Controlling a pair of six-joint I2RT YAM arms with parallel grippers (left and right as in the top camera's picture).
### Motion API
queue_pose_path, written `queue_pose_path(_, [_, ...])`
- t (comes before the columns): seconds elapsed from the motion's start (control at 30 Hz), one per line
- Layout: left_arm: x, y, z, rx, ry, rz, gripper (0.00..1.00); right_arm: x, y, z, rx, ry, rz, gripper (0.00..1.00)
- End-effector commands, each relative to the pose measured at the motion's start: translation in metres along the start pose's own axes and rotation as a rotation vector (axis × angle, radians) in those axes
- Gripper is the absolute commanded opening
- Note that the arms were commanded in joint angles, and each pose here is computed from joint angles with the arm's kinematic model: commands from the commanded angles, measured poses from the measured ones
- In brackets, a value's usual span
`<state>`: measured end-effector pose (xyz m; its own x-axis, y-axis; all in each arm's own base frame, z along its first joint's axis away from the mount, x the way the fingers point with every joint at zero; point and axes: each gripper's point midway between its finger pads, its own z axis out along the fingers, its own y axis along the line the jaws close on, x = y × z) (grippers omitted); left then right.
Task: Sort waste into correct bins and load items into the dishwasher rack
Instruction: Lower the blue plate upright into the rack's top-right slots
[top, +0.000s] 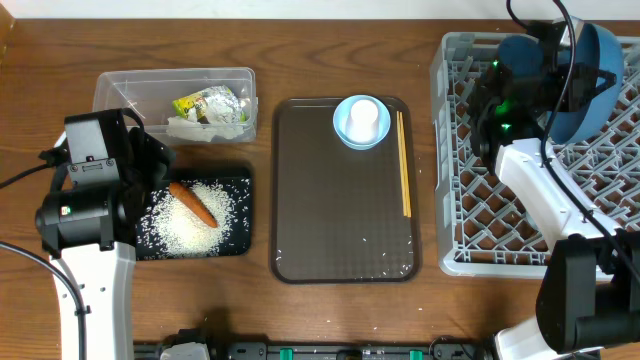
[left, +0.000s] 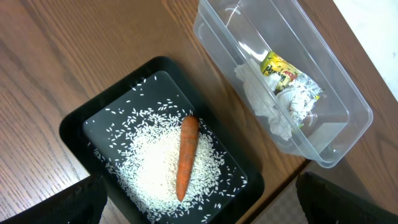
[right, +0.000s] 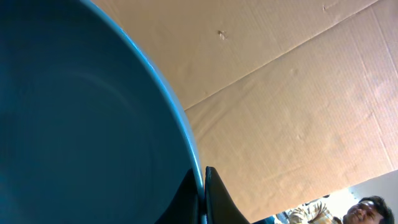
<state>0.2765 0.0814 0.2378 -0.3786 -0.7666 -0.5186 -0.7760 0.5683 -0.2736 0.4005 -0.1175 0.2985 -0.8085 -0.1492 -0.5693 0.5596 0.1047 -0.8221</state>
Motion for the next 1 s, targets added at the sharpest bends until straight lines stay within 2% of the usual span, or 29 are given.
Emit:
queue_pose_path(0.0, [-0.001, 0.002, 0.001, -0.007, -0.001, -0.006, 0.99, 0.0, 0.0, 0.001, 0.003, 0.005, 0.013, 0.01])
queue_pose_path(0.53, [-0.001, 0.002, 0.001, -0.007, -0.001, -0.006, 0.99, 0.014, 0.013, 0.001, -0.001, 0.014, -0.028, 0.01])
queue_pose_path(0.97, [-0.001, 0.002, 0.001, -0.007, -0.001, -0.006, 0.99, 0.007, 0.02, -0.014, -0.034, -0.027, -0.024, 0.01])
